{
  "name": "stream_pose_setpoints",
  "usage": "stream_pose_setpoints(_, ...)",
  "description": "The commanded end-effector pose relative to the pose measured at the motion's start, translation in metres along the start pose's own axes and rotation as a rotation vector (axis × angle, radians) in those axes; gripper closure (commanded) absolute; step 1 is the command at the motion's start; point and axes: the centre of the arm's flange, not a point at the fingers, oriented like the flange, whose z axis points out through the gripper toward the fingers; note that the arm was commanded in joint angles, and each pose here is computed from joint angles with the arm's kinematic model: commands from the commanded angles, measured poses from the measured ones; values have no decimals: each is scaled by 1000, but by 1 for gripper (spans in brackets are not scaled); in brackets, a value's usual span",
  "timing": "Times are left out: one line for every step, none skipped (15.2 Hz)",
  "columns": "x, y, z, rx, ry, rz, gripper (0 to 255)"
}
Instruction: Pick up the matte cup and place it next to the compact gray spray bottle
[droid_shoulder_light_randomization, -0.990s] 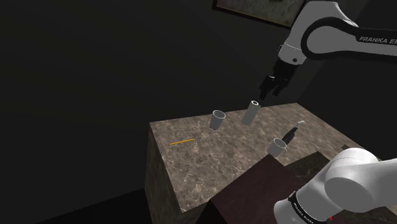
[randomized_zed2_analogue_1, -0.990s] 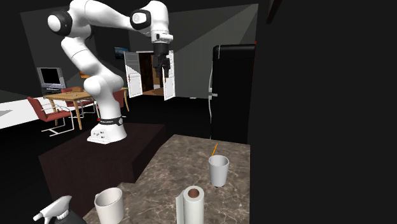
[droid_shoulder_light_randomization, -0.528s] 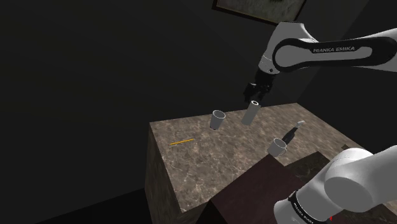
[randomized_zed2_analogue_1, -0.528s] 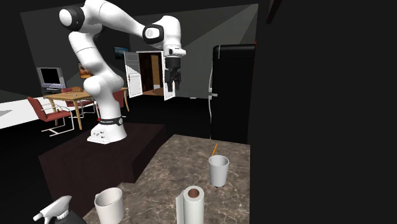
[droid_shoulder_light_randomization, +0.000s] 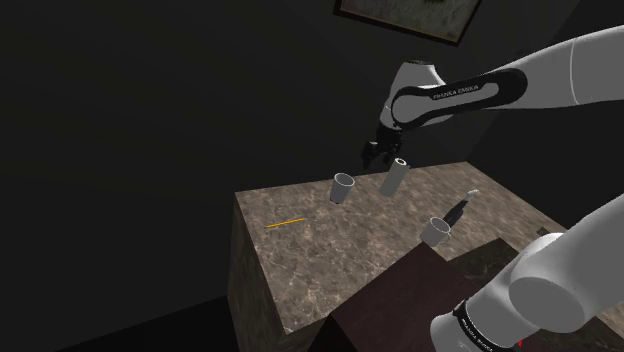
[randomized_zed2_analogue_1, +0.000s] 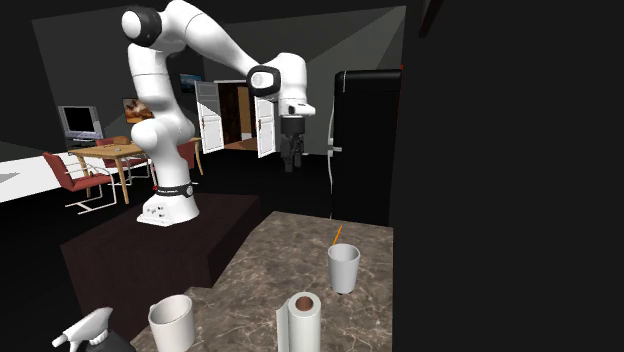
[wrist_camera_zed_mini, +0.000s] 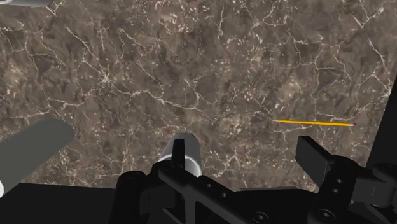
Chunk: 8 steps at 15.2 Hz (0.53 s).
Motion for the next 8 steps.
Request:
stream_pose_setpoints(16,0,19,-2,-1,4,0)
stream_pose_setpoints(25,1,29,-2,-2,6,0)
stream_pose_setpoints(34,2,39,-3,-3,8,0)
stream_pose_setpoints(42,2,49,-4,-4,10,0)
stream_pose_setpoints(51,3,59,-4,-5,12,0)
stream_pose_setpoints(60,4,69,-5,-6,14,0)
stream_pose_setpoints(68,5,79,-6,-7,16,0)
stream_pose_setpoints(77,6,89,-6,-8,18,0)
